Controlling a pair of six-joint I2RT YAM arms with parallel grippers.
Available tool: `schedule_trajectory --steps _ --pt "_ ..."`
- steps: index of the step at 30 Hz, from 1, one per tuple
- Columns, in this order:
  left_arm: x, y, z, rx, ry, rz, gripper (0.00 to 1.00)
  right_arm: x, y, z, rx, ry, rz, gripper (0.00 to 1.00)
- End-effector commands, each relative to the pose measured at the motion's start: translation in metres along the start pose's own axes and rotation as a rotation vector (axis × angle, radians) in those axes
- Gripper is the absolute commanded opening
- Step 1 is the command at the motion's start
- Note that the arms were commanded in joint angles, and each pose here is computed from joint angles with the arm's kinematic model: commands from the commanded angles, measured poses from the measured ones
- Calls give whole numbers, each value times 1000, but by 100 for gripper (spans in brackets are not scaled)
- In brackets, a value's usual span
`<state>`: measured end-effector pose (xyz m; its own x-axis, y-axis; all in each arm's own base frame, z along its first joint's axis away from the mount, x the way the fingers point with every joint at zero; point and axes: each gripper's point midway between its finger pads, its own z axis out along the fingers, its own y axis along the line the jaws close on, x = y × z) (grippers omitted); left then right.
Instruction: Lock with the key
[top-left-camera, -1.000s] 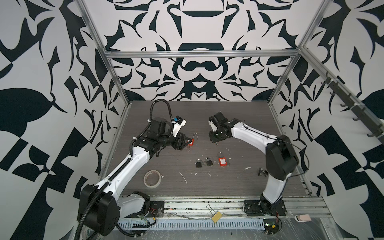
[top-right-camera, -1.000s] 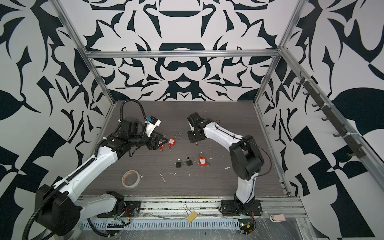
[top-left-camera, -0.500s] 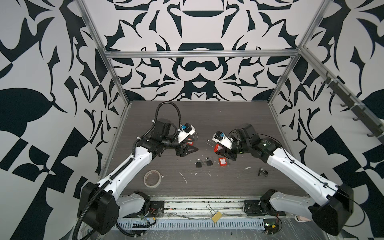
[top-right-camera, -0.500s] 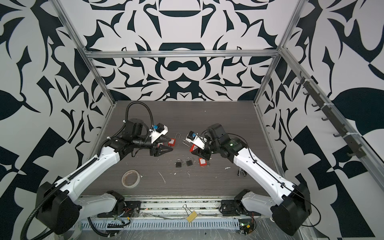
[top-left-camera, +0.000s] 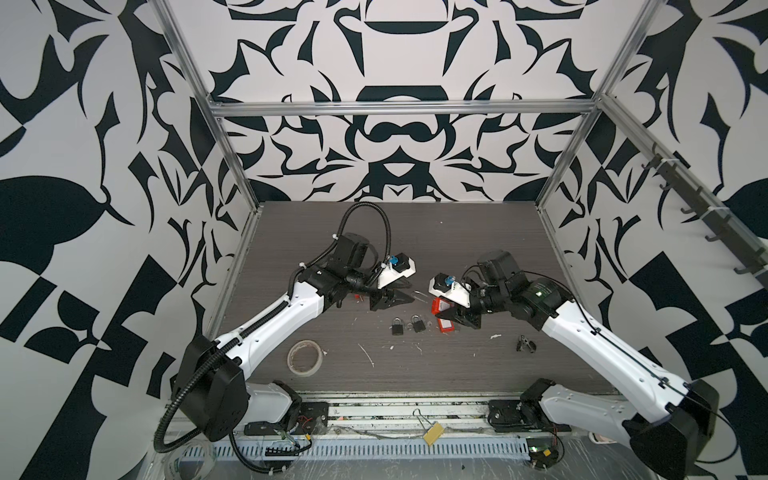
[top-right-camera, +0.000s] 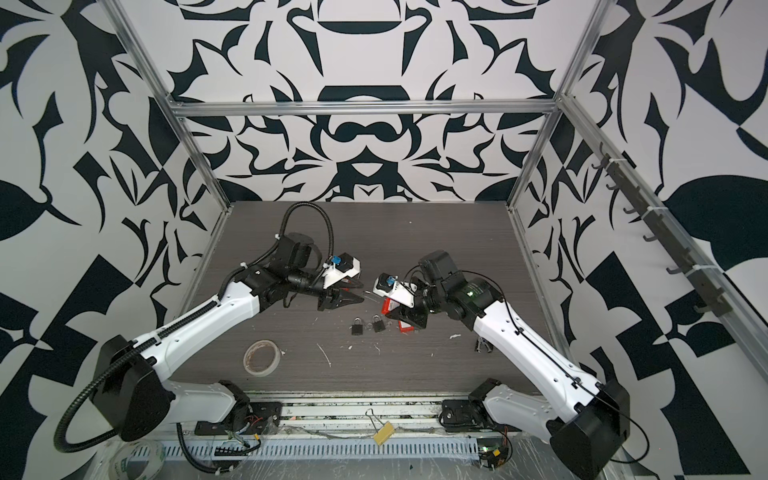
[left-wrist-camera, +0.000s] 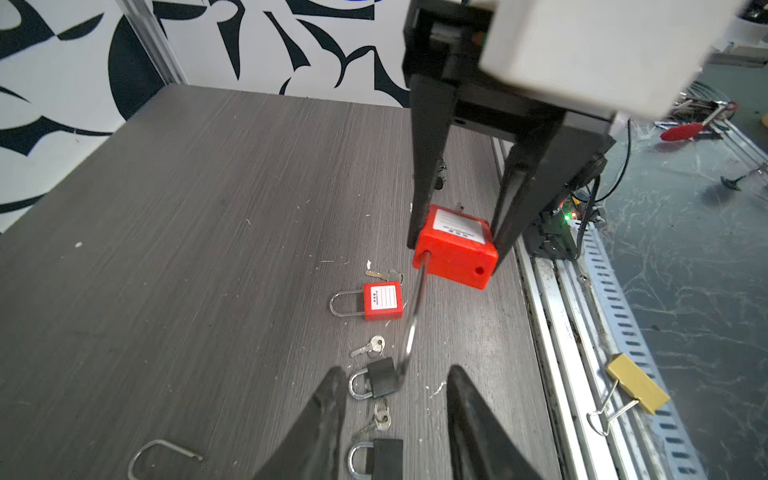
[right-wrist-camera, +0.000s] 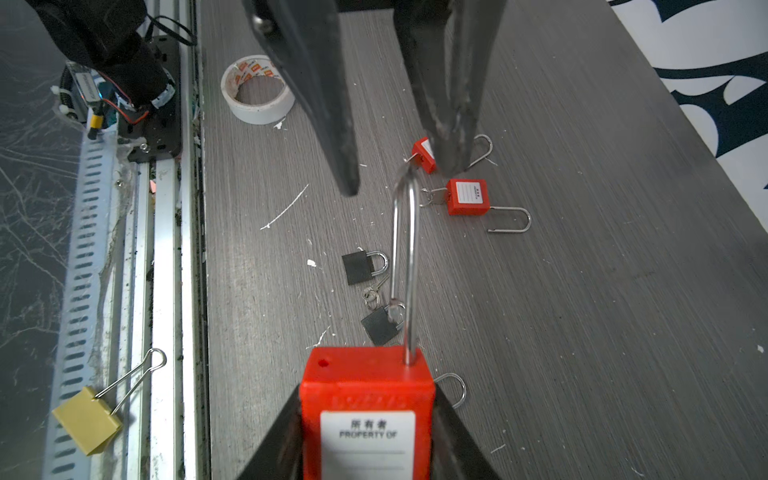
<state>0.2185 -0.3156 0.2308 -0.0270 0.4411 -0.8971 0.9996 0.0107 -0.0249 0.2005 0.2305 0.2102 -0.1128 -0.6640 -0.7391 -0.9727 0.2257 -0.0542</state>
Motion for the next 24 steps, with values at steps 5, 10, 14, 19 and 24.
schedule_trajectory --steps 5,10,14,19,24 --pt "-11 -7 3 31 -6 37 32 -22 3 -14 -11 -57 -59 20" --pt "-9 -16 5 78 -7 35 22 -28 1 -17 -1 -70 -80 19" --pt "-7 -22 5 109 -12 23 13 -31 -2 -17 5 -69 -92 18" --pt "-11 -28 4 138 -29 23 6 -33 -2 -17 1 -72 -95 18" --pt "-14 -29 2 130 -32 26 24 -30 0 -18 -9 -54 -98 18"
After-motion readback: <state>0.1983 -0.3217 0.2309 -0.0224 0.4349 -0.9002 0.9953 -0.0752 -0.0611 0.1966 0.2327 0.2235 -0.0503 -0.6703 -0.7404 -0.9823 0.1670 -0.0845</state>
